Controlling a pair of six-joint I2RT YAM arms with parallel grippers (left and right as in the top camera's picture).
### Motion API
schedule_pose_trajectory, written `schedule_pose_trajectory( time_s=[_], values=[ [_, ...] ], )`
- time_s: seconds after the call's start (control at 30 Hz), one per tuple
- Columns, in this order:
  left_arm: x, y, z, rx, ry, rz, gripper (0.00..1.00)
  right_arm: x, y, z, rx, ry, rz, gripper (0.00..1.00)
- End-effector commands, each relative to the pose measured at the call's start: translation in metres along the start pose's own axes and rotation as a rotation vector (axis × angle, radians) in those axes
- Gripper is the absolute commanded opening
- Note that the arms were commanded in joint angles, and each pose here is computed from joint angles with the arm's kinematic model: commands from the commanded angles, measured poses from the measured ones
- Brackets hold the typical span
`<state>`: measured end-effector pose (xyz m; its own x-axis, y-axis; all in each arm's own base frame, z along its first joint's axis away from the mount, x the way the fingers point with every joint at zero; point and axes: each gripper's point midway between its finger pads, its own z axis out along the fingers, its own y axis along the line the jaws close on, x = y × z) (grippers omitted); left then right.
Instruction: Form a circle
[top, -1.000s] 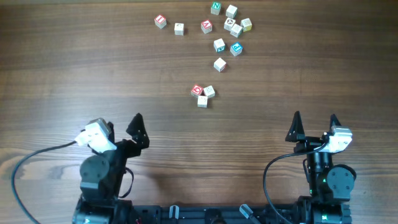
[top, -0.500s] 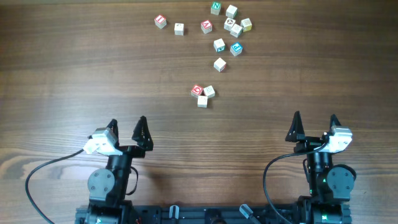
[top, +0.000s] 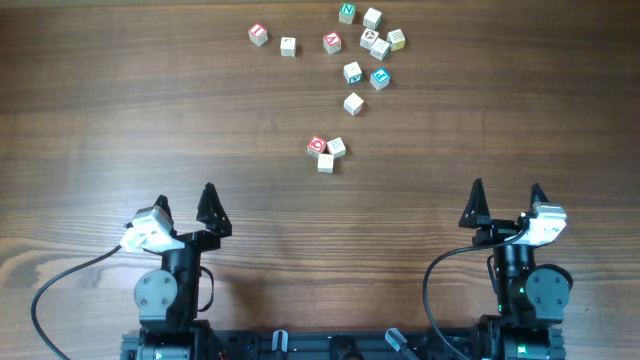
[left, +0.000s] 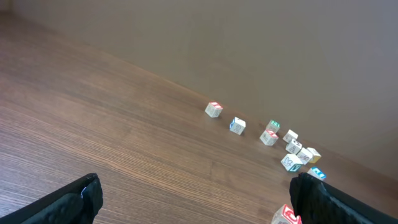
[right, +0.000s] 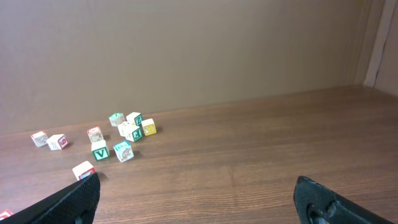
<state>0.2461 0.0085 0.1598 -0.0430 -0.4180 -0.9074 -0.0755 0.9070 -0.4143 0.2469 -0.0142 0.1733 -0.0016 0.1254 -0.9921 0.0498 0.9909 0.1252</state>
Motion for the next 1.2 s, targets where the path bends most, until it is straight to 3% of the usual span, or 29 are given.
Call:
schedule_pose_trajectory(
  time_s=[0.0, 0.43, 0.6, 1.17],
  values=[
    [0.001, 0.001, 0.0, 0.005, -0.002, 0.019, 1.0, -0.002, 0.002, -0.001, -0.014, -0.008, -0.018, 1.0],
    [-0.005, 0.009, 0.0, -0.046, -0.032, 0.02, 1.0, -0.002, 0.002, -0.001, -0.014, -0.008, -0.018, 1.0],
    [0.009, -0.011, -0.001, 0.079, 0.029, 0.254, 1.0, -0.002, 0.002, -0.001, -0.014, -0.008, -0.018, 1.0],
    [0.008, -0.011, -0.001, 0.075, 0.025, 0.254, 1.0, -0.002, 0.002, -0.001, -0.014, -0.008, -0.018, 1.0]
  ],
)
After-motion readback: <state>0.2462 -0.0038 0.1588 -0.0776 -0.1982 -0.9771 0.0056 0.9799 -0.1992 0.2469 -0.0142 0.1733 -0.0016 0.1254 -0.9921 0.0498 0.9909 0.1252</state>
